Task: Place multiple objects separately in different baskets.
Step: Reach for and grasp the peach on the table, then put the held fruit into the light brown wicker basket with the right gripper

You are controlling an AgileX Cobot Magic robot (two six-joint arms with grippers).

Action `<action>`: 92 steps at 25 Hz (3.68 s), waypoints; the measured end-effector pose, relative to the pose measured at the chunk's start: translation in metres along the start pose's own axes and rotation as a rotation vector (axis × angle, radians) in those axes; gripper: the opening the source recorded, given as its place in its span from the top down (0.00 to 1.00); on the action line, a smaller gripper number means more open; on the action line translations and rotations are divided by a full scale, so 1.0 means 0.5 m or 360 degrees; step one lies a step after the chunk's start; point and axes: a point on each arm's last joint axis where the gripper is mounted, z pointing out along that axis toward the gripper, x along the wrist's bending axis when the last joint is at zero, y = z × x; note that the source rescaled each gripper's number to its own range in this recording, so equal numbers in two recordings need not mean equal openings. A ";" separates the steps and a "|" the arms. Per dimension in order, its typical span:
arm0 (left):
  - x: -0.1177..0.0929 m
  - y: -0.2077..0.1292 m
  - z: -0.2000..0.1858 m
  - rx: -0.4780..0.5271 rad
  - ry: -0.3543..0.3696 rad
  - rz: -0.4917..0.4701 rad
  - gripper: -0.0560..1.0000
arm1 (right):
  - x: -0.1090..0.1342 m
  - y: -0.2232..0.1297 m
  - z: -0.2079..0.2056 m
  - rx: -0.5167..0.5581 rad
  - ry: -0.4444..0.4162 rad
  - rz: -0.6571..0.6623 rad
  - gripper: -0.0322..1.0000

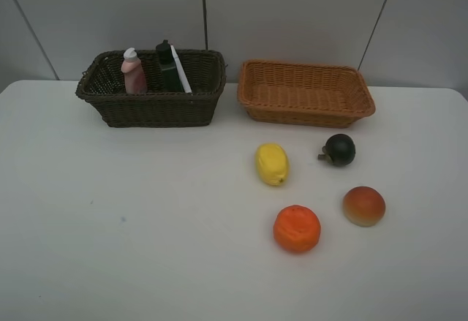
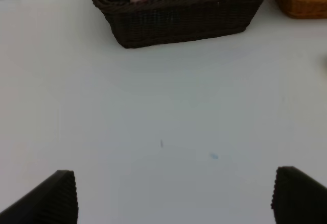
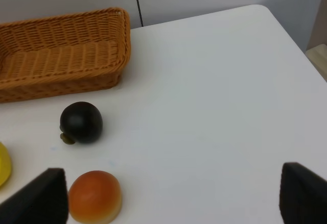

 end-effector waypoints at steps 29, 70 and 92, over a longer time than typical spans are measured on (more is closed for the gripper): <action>0.000 0.000 0.000 0.0000 0.0000 0.0000 0.00 | 0.085 0.139 0.397 0.1392 -0.0035 -0.0153 0.05; 0.000 0.000 0.000 0.0000 0.0000 0.0000 0.00 | 0.255 -0.121 0.626 0.1823 0.0174 -0.0801 0.05; 0.000 0.000 0.000 0.0000 0.0000 0.0000 0.00 | 0.297 0.037 0.639 0.1776 0.0097 -0.0806 0.88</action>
